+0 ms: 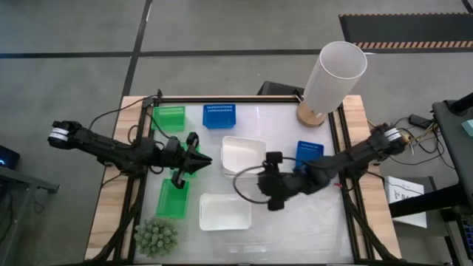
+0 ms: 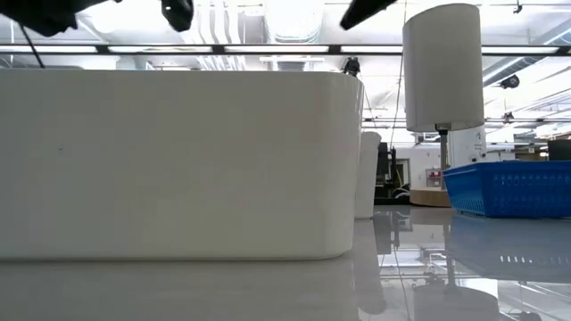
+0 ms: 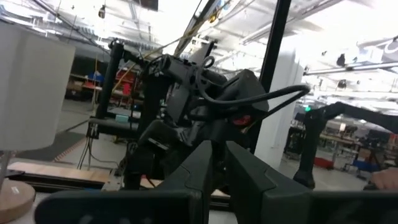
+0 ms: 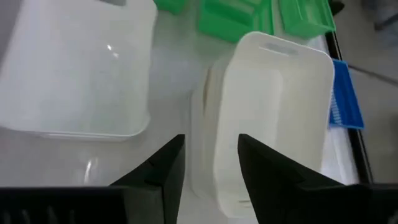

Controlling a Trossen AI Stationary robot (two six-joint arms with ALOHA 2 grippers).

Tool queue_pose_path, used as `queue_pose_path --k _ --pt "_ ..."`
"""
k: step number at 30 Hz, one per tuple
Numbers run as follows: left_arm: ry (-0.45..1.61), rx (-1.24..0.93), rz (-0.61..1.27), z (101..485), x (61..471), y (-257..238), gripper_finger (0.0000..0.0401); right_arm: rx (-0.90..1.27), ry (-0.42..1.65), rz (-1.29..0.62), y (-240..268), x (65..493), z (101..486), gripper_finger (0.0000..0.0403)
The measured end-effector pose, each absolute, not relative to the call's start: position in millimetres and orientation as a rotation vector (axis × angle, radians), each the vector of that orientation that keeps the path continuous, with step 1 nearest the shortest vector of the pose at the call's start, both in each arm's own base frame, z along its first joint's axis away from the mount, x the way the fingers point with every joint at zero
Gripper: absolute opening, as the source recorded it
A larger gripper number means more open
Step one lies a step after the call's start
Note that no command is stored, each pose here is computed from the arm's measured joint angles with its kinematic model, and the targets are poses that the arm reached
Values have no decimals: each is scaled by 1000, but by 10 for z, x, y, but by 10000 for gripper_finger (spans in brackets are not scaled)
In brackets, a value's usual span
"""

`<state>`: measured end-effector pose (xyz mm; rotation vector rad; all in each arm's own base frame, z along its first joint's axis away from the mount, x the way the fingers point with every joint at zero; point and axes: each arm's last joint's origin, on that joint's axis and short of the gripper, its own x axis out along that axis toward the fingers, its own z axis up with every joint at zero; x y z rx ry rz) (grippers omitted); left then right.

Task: Stack baskets by color
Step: Stack the bottom right white bin on the top white bin

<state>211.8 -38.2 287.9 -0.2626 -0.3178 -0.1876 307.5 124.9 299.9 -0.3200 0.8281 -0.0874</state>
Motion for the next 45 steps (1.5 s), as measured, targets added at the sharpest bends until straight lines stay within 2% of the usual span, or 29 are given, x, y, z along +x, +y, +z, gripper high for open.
queue_pose_path --k 4,7,16,22,28,33,39,45 --pt "-277 -259 -184 2926 2311 -418 28 -302 700 -81 1301 2823 2863 129" --pt "-166 -254 -173 2951 2476 -451 28 -295 599 -46 1281 2657 2744 123" --pt "323 -300 -122 3080 2878 -556 28 -331 296 -20 966 2211 2533 111" --pt "557 -283 -151 3195 3067 -647 28 -293 195 -46 774 1926 2562 102" --pt "623 -117 -188 3173 3357 -707 32 -270 154 -1 701 1745 2533 95" --pt "730 37 -192 3029 3573 -672 82 -254 141 1 674 1687 2535 96" --pt "833 181 -30 2751 3758 -504 164 -256 150 2 668 1674 2531 89" --pt "912 184 -9 2563 3801 -379 184 -252 156 1 668 1674 2525 90"
